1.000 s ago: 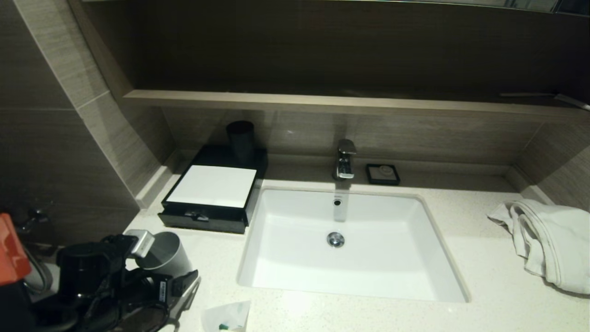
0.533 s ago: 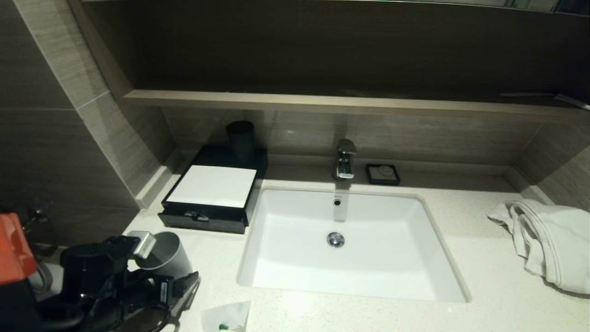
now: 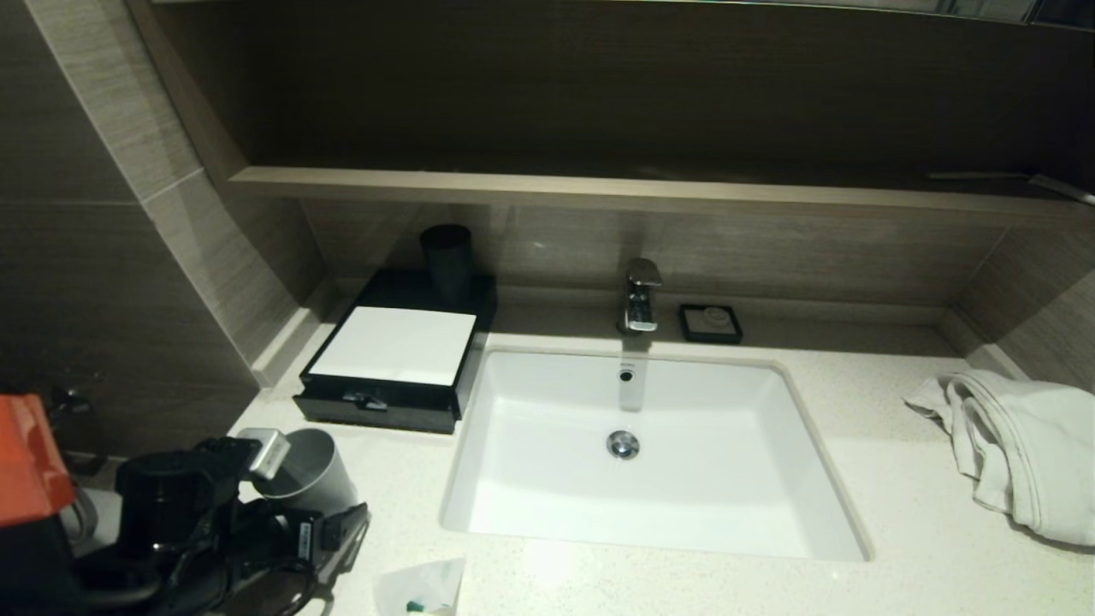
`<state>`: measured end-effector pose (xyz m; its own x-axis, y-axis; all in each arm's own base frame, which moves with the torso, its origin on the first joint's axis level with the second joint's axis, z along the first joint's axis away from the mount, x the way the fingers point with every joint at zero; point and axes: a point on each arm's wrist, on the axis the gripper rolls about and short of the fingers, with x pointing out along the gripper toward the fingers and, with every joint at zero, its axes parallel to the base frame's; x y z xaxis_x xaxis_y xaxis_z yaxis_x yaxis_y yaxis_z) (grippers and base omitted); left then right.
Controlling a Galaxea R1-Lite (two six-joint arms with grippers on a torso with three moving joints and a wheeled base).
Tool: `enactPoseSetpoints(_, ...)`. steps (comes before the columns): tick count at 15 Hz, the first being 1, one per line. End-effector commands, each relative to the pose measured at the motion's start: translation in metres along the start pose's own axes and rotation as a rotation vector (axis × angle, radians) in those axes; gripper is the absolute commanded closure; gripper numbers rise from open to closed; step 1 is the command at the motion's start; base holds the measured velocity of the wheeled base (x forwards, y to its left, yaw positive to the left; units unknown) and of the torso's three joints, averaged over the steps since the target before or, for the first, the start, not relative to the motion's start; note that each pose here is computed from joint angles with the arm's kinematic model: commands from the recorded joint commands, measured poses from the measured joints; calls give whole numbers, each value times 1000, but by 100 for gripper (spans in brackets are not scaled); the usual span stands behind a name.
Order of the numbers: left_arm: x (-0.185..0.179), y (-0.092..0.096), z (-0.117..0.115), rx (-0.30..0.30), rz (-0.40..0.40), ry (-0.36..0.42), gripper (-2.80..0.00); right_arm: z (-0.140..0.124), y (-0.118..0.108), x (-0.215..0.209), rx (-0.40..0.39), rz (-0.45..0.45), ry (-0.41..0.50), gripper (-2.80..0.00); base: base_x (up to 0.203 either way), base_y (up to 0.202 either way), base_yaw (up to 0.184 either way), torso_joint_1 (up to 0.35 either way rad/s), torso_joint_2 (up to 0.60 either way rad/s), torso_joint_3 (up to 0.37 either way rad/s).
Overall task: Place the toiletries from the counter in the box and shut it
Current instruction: Pick up the cup
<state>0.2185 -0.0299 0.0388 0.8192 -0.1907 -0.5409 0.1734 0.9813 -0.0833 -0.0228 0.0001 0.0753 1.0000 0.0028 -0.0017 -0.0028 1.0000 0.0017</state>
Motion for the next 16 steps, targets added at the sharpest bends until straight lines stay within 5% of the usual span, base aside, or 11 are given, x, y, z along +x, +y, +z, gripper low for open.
enactPoseSetpoints(1, 1, 0, 0, 2, -1, -5, -280, 0, 0, 0, 0, 0, 0, 0, 0, 0, 0, 0, 0, 0)
enactPoseSetpoints(11, 1, 0, 2, 4, -1, -17, -280, 0, 0, 0, 0, 0, 0, 0, 0, 0, 0, 0, 0, 0)
enactPoseSetpoints(12, 1, 0, 2, 4, -1, -17, 0, 0, 0, 0, 0, 0, 0, 0, 0, 0, 0, 0, 0, 0)
enactPoseSetpoints(16, 1, 0, 2, 4, -1, -17, 0, 0, 0, 0, 0, 0, 0, 0, 0, 0, 0, 0, 0, 0)
